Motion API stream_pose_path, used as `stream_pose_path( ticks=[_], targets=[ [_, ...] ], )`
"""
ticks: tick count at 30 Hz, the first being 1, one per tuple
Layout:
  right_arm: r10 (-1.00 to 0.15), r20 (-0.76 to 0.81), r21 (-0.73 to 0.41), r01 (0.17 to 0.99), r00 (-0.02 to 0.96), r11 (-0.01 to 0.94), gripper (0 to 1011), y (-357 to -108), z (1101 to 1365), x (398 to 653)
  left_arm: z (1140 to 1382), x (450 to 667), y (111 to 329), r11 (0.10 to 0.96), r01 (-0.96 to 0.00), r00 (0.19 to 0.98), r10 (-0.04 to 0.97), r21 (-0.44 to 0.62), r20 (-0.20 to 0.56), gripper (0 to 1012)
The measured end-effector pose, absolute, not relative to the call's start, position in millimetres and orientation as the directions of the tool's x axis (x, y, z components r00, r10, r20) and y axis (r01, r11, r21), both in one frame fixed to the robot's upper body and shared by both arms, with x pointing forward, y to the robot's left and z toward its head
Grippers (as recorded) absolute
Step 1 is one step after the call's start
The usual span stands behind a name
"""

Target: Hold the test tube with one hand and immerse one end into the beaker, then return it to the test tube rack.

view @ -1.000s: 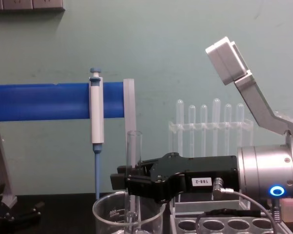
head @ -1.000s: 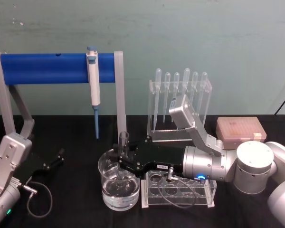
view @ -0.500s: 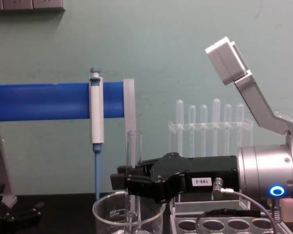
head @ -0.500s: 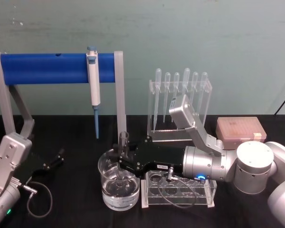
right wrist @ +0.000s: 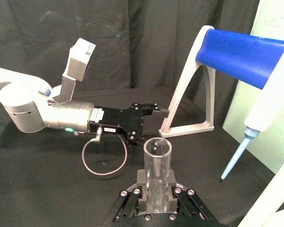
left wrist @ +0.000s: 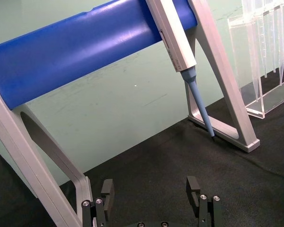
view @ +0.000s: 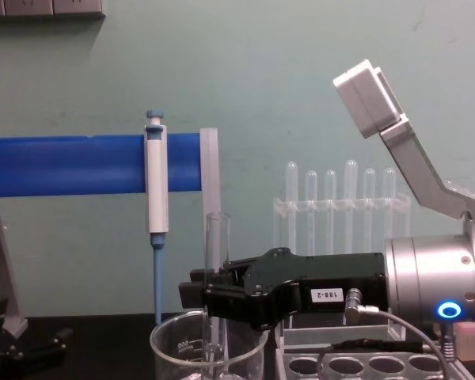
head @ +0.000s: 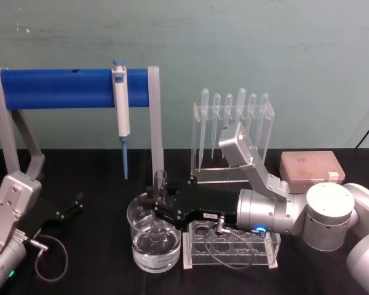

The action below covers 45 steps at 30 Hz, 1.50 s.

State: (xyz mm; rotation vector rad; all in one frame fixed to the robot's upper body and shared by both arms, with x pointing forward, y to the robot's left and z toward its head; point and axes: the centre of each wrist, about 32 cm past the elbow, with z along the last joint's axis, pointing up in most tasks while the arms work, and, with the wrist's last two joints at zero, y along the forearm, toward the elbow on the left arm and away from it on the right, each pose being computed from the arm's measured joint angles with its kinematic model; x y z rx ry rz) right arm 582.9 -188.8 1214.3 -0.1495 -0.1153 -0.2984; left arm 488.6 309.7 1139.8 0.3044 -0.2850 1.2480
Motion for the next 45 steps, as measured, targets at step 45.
stream_pose_path(
  ticks=[45],
  targets=[
    [-0.284,0.135,-0.129,0.301,0.949,0.945,225,-188.8,1214.3,582.9,1139.8,488.6,309.7,0.287,-0.955,0.292,0.88,0.07,0.374,1000]
  ],
)
